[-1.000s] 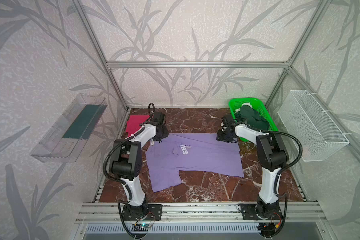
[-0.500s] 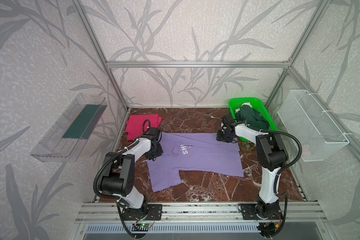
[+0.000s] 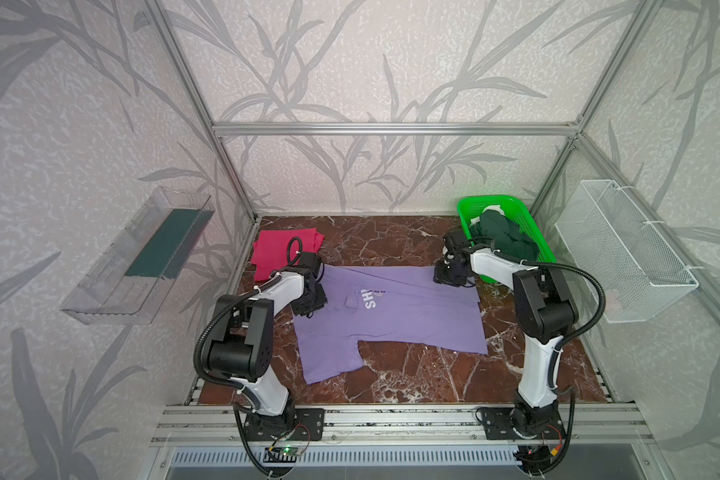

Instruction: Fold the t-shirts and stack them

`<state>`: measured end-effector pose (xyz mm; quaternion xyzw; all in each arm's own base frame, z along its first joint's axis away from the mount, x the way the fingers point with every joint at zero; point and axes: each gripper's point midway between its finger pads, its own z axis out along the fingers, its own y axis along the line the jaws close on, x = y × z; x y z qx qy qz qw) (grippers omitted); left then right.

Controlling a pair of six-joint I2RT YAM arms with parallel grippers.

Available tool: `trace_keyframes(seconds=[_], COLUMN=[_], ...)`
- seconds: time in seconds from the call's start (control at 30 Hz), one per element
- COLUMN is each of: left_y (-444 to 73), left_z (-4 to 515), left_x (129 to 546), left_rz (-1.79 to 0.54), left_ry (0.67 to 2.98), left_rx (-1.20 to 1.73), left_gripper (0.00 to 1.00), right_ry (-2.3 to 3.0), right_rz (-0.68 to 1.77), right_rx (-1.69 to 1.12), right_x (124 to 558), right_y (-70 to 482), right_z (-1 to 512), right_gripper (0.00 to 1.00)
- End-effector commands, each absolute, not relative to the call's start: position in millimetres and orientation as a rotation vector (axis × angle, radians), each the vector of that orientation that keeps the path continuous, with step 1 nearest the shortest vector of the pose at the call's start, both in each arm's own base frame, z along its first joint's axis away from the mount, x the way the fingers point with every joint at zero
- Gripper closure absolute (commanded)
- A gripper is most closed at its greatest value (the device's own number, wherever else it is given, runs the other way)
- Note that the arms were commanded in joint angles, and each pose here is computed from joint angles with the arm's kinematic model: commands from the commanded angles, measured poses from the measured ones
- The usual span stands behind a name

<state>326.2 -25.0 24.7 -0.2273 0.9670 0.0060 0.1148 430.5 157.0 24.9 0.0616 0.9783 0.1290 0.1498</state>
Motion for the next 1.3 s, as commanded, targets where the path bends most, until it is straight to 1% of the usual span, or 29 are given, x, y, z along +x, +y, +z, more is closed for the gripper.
trace_keyframes(seconds=[0.0,0.2,0.3,0.5,0.77,0.83,1.07,1.17,1.27], left_y=[-21.0,-18.2,-17.4,-16.2,-15.9,-15.2,-20.0,-18.2,-21.7], left_z=[24.3,20.4,21.2,31.9,42.7,49.2,71.0,66.2,56.6], left_x=[329.3,328.0,327.6,324.9,317.3,309.4,261.0,253.1,257.8], left_rz=[0.045,0.054,0.052,0.049,0.046,0.050,0.047,0.056,0.036], left_ry=[2.831,2.838,2.838,2.818,2.812,2.807,2.797,2.794,2.809], left_rx=[-0.672,-0.684,-0.689,-0.688,-0.687,-0.702,-0.794,-0.796,-0.779], left_gripper=[0.71,0.77,0.87,1.00,1.00,1.00,1.00,1.00,0.81], right_ry=[2.818,2.819,2.822,2.818,2.819,2.817,2.819,2.822,2.822], right_rz=[0.363,0.365,0.368,0.377,0.376,0.374,0.401,0.404,0.403], right_rx=[0.168,0.167,0.167,0.167,0.171,0.176,0.199,0.199,0.194], right_x=[422.7,422.1,421.6,421.6,420.1,420.5,421.9,421.2,420.0], right_y=[152.6,152.7,153.1,154.3,153.3,153.0,156.3,157.2,156.8], right_z=[32.3,31.6,30.9,32.1,32.0,32.0,30.8,29.2,30.3], right_gripper=[0.57,0.57,0.57,0.57,0.57,0.57,0.57,0.57,0.57])
